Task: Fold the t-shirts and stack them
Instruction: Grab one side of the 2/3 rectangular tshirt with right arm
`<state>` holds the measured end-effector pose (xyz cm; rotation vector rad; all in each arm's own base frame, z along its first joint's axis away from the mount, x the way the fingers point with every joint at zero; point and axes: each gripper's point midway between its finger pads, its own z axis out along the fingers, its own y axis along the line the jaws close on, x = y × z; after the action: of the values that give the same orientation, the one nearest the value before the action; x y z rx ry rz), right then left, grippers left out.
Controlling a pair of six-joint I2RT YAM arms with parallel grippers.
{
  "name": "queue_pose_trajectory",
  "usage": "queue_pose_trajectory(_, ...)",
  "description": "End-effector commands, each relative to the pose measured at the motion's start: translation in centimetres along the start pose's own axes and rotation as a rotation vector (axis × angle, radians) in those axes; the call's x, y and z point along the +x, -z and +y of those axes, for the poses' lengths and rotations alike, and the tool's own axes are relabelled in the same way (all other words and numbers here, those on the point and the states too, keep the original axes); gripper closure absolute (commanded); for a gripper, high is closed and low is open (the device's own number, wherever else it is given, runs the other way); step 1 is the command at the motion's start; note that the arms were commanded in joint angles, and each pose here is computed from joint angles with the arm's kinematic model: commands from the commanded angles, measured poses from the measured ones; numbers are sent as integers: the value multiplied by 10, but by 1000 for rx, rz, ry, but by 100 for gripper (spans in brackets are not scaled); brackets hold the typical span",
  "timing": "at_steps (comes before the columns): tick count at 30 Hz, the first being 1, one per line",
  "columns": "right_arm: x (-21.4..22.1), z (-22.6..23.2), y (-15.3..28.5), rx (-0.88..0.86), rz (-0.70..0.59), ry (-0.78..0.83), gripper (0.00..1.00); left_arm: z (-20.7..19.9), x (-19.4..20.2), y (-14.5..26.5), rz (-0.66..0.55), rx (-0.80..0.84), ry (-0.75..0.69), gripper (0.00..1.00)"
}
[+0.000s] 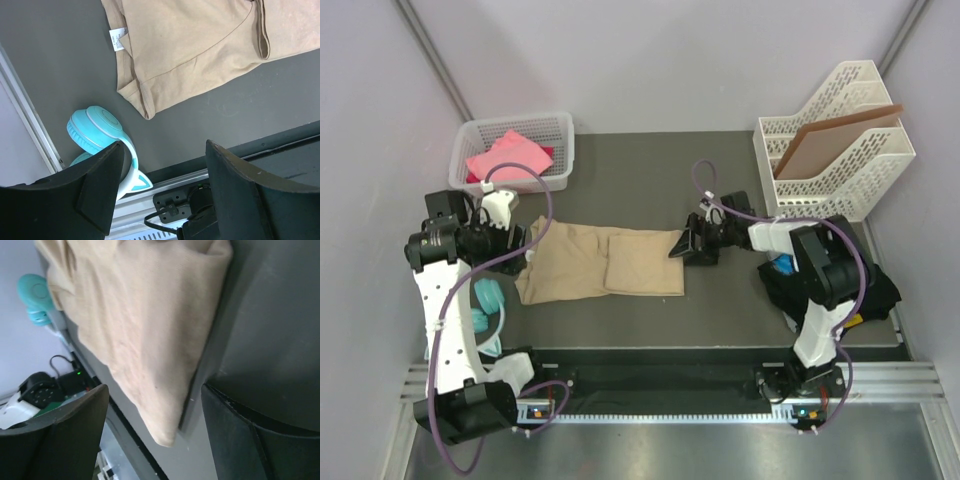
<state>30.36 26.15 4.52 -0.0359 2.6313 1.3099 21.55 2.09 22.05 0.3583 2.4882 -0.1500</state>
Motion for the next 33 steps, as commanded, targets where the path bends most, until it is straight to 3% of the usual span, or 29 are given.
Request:
queue_pose_trajectory(1,2,-12,-17,-41,-17,-41,27,-1,-8,10,-30,-9,-5,28)
queue_pose_trajectory(7,21,-25,-35,-61,0,-113,35,1,-10,14,-28,-21,-9,28)
queue_pose_trajectory(10,26,-26,-40,-62,5,-123,45,3,-12,17,-34,-35,-16,28)
queue_pose_trajectory(14,26,-27,-41,-58,-6,-131,66,3,-12,19,-34,-36,-19,28)
queue_pose_trajectory(19,26,-26,-39,-63,-10,-133,79,2,-11,23,-36,-43,-29,28)
queue_pose_trajectory(24,20,-30,-20,-23,-35,-123,99,2,-10,26,-35,-48,-39,28)
queue_pose_trajectory(33,-17,-47,51,127,-156,-156,100,-3,-15,29,-47,-23,-39,28)
